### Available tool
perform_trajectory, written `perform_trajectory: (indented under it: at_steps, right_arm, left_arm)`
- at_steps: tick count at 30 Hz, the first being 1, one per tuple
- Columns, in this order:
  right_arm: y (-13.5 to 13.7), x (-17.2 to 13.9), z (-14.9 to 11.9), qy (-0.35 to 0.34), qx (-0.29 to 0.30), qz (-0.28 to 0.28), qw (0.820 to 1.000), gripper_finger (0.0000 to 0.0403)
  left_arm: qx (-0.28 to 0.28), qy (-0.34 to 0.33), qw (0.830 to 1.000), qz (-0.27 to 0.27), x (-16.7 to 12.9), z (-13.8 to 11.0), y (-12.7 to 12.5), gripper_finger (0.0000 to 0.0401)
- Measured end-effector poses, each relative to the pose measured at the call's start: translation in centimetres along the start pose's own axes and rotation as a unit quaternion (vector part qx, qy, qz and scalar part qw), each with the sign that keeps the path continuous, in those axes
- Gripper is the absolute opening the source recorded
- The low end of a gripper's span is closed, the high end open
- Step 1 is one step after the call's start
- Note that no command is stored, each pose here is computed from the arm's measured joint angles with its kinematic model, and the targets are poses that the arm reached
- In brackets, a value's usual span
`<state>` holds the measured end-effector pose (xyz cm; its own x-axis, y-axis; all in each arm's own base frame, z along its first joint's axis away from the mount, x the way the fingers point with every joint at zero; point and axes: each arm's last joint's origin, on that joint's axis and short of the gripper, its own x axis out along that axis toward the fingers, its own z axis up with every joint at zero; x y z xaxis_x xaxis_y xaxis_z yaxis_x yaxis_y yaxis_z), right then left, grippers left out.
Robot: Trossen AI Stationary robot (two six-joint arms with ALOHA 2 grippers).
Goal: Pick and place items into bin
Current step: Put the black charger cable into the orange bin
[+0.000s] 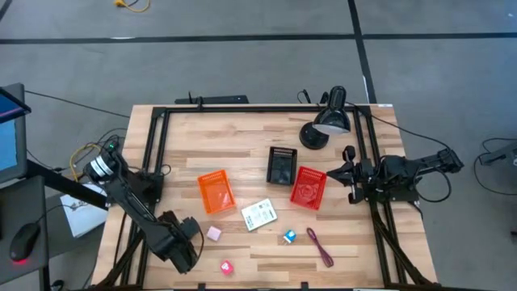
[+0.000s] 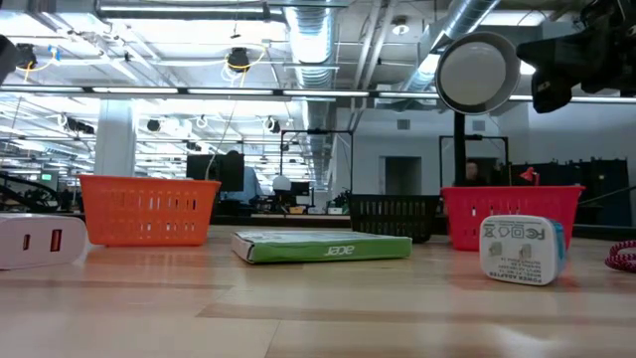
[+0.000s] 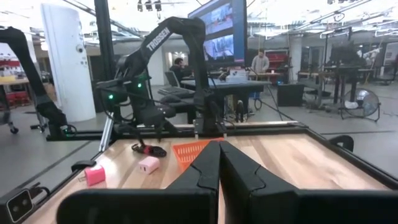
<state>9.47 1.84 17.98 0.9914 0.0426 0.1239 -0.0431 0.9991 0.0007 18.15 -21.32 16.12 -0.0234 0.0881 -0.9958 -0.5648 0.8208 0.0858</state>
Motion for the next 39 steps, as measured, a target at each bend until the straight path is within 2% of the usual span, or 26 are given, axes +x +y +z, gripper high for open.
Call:
perform_trajectory:
  at_steps: [6, 9, 13, 17, 20, 23, 25, 27, 31, 34, 37, 39]
  right_arm:
    - [0.0, 0.0, 0.0, 0.002, 0.000, 0.000, 1.000, 0.0001]
    - [0.0, 0.0, 0.0, 0.002, 0.000, 0.000, 1.000, 0.0001]
    - [0.0, 0.0, 0.0, 0.001, 0.000, 0.000, 1.000, 0.0001]
    - [0.0, 0.0, 0.0, 0.001, 0.000, 0.000, 1.000, 0.0001]
    - [0.0, 0.0, 0.0, 0.001, 0.000, 0.000, 1.000, 0.0001]
    - [0.0, 0.0, 0.0, 0.004, -0.001, 0.000, 1.000, 0.0001]
    - [0.0, 0.0, -0.2, 0.011, -0.002, 0.000, 1.000, 0.0001]
    - [0.0, 0.0, -0.4, 0.020, -0.004, 0.001, 1.000, 0.0001]
    - [0.0, 0.0, -0.6, 0.035, 0.001, 0.001, 0.999, 0.0001]
    - [0.0, 0.0, -0.7, 0.035, 0.006, 0.000, 0.999, 0.0001]
    - [0.0, 0.0, -0.6, 0.033, 0.006, 0.000, 0.999, 0.0001]
    - [0.0, 0.0, -0.6, 0.033, 0.003, 0.000, 0.999, 0.0001]
  left_arm:
    - [-0.001, 0.026, 1.000, 0.011, 1.7, -0.3, -0.3, 0.0240]
    - [0.004, 0.020, 1.000, -0.006, 2.5, -0.4, -0.3, 0.0240]
    - [0.011, 0.006, 1.000, 0.004, 2.8, -0.4, 0.0, 0.0231]
    - [0.087, -0.019, 0.996, 0.003, 2.7, -0.6, 0.0, 0.0184]
    - [0.092, -0.022, 0.995, 0.007, 2.5, -0.4, 0.2, 0.0126]
    - [0.093, -0.060, 0.994, 0.024, 2.1, -0.1, 0.8, 0.0072]
    - [0.107, -0.092, 0.990, 0.030, 1.2, 0.1, 1.0, 0.0072]
    - [0.109, -0.114, 0.987, 0.020, -1.1, 0.4, 1.0, 0.0072]
    - [0.108, -0.160, 0.978, 0.077, -5.9, 0.7, 3.1, 0.0072]
    - [0.065, -0.259, 0.962, 0.062, -9.4, 1.8, 4.4, 0.0072]
    - [-0.031, -0.318, 0.947, 0.019, -11.0, 3.6, 5.7, 0.0072]
    - [-0.090, -0.356, 0.930, -0.011, -11.4, 5.1, 6.1, 0.0075]
